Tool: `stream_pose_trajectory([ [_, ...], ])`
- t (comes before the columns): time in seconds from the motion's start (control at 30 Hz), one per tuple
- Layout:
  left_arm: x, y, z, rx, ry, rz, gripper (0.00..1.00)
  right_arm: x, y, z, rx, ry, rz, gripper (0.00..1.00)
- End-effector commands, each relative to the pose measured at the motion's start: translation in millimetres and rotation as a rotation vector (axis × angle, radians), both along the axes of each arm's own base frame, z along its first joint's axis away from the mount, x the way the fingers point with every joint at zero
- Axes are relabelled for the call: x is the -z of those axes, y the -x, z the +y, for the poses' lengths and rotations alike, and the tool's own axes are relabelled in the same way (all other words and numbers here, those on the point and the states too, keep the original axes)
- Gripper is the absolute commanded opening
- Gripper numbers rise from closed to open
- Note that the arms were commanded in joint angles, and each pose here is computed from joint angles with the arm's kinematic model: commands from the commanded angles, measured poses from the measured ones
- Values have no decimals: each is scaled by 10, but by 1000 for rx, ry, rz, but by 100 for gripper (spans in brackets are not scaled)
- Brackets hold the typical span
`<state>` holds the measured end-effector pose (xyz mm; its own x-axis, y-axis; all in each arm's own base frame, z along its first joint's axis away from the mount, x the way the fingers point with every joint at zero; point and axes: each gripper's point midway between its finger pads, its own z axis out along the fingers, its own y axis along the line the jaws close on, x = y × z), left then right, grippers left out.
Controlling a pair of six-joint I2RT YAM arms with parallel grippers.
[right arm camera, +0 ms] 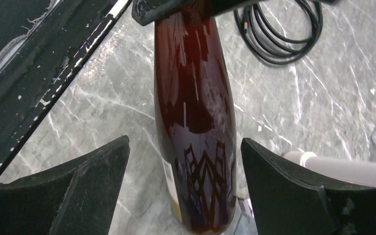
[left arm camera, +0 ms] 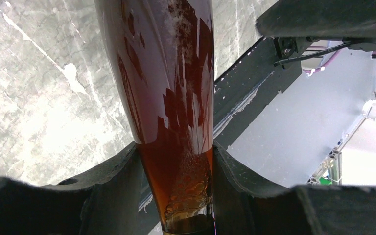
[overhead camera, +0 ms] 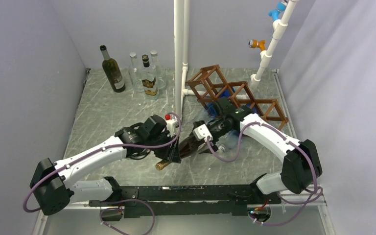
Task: Take the wine bottle off the wine rack
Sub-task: Pick up the wine bottle from the wine rack.
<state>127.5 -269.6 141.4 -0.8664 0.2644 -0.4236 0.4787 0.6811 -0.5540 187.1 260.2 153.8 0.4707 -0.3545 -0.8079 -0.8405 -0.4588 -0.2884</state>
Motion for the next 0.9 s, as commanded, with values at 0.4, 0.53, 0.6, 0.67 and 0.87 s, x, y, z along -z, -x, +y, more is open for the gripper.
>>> stream_pose_trajectory([
  [0.4,-1152,-190,-453,65,368,-172,0,127,73,646,-10,55,-97,93],
  [0.53,-1156,-199,-467,58,382,-163,0,209,156,705,-9,60,-81,93],
  [0.6,-1148,-207,-471,54,387,-157,0,250,188,722,-12,64,-82,91],
  [0.67,-1150,-211,-473,51,392,-154,0,281,219,736,-15,64,-78,90],
  [0.87,-1184,-214,-471,41,418,-156,0,376,256,748,-14,64,-61,87],
])
